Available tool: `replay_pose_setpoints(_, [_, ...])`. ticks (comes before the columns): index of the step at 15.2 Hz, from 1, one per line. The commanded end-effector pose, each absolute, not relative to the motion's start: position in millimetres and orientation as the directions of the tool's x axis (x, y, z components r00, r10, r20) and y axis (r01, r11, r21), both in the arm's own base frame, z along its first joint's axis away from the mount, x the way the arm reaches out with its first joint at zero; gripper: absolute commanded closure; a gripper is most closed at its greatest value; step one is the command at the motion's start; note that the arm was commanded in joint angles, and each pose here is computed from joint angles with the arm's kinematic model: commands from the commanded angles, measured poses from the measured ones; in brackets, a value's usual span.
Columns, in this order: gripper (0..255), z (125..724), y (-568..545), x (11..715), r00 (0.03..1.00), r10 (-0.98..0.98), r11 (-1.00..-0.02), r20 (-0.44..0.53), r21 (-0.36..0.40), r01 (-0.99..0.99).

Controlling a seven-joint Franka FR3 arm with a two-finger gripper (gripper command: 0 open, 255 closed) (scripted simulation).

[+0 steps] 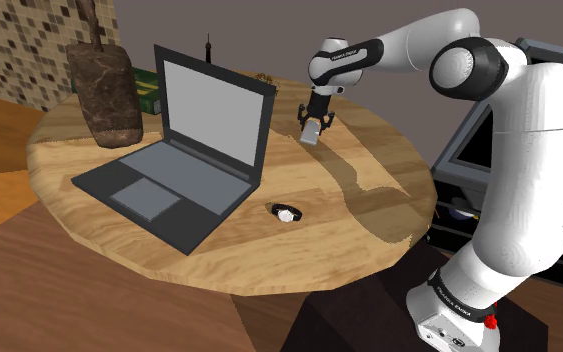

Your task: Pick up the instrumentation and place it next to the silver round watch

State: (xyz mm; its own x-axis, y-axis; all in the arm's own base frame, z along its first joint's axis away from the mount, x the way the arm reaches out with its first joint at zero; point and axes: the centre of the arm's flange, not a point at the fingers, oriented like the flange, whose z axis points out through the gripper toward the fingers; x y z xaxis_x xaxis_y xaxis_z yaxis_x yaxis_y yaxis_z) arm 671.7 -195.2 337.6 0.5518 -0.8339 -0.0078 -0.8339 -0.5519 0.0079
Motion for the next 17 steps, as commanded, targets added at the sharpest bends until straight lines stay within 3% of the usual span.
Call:
replay_pose_setpoints(1, [255, 338, -195, 672, 0.552, -0.834, -0.552, -0.008, 0.008, -0.834])
replay_pose_setpoints(17, [255, 401, -195, 672, 0.552, -0.834, -0.552, -0.008, 0.008, -0.834])
